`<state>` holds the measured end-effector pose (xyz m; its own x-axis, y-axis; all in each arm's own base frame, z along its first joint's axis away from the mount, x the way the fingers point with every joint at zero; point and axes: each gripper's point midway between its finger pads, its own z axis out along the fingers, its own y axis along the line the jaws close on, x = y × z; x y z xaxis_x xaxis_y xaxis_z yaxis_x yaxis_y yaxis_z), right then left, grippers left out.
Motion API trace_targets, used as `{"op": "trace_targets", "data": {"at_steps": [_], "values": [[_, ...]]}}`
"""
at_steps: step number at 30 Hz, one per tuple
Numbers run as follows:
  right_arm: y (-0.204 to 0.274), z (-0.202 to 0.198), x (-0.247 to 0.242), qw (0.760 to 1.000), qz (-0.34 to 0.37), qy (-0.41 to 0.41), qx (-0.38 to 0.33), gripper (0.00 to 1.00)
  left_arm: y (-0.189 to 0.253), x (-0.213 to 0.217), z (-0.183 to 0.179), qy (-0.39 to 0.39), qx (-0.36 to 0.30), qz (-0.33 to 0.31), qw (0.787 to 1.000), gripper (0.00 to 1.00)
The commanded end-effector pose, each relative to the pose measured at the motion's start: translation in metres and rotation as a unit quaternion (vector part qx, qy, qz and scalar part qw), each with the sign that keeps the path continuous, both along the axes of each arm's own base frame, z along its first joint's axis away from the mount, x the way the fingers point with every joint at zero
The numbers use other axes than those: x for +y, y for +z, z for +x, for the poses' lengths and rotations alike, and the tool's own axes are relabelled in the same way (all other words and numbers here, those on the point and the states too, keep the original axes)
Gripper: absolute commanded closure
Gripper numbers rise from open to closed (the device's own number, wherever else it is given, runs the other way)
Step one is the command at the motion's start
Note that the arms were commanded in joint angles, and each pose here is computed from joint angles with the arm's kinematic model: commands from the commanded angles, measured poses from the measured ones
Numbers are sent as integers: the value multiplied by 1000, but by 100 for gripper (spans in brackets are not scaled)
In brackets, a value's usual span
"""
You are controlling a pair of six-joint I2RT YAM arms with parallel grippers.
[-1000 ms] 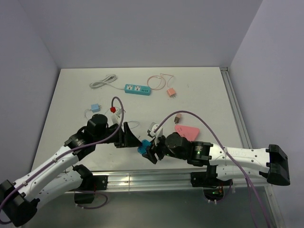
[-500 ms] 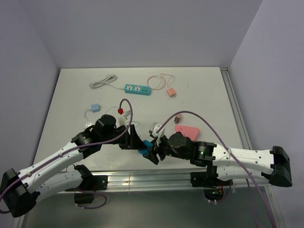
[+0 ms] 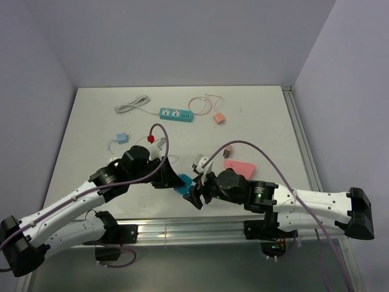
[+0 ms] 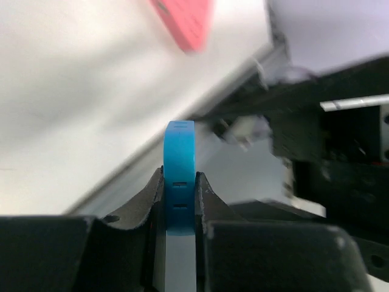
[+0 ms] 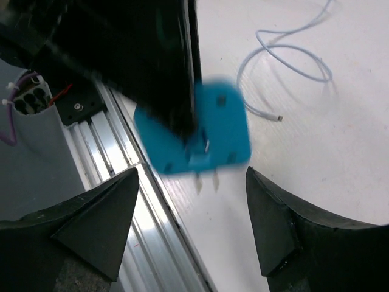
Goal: Insert the plug
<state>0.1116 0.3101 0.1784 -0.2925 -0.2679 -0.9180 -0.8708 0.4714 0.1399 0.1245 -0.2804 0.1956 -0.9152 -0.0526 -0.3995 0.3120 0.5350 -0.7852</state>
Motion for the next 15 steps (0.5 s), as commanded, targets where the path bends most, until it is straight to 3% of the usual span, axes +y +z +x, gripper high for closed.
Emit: {"op": "trace_targets", "data": {"at_steps": [1, 6, 7, 10, 15], "values": [[16, 7, -11, 998, 32, -53, 28, 22, 18, 37, 48, 128, -104, 66, 984, 100], [14, 32, -36, 985, 69, -132, 88, 21, 24, 60, 61, 160, -156, 107, 969, 100], [13, 52, -48, 977, 80, -169, 98, 21, 27, 62, 62, 163, -165, 109, 967, 100], [16, 85, -68, 960, 112, -224, 125, 17, 34, 63, 60, 153, -188, 98, 965, 100], [13, 125, -69, 944, 88, -277, 154, 14, 48, 64, 52, 140, -212, 66, 965, 100]]}}
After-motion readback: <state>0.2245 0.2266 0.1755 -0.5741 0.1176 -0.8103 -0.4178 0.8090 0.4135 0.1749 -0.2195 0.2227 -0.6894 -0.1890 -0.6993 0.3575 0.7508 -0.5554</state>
